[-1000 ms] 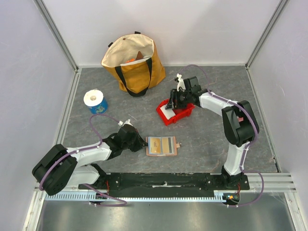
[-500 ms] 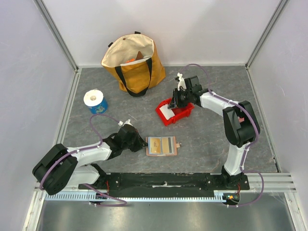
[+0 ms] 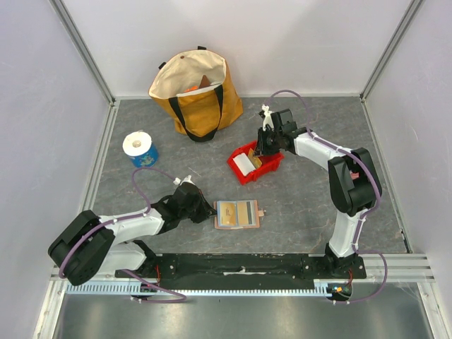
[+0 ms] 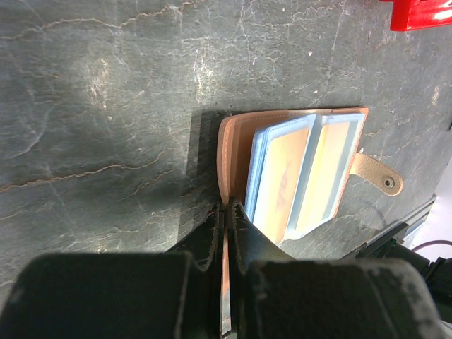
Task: Put the credit cards into the card holder
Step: Pick up the credit card from the storage box.
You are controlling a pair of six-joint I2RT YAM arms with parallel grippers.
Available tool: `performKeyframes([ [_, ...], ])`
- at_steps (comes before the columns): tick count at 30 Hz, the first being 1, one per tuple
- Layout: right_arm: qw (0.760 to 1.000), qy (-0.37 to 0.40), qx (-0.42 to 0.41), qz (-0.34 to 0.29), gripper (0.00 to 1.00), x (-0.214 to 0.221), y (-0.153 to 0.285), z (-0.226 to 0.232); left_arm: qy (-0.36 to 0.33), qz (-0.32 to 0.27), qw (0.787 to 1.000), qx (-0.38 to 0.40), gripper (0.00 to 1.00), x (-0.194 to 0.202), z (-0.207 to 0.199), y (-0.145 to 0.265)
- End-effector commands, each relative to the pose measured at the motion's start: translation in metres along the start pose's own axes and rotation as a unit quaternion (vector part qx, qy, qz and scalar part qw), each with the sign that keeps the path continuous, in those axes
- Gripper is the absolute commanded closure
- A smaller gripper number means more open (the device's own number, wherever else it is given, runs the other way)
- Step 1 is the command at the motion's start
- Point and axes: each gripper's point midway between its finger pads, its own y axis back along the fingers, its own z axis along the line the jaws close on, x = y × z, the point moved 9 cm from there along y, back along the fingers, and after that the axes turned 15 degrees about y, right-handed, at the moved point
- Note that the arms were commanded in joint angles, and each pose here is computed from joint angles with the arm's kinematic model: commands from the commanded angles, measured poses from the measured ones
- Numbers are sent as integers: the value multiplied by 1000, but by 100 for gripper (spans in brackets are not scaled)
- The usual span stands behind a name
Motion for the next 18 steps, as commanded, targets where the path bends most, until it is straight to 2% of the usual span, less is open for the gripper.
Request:
performKeyframes([
  [1,999,26,34,-14,89,-15,8,-5,-17,-3,1000,12,98,-3,-5,-2],
  [18,999,37,31,24,83,-4,-3,-2,-14,-2,1000,15,98,-3,-3,-1],
])
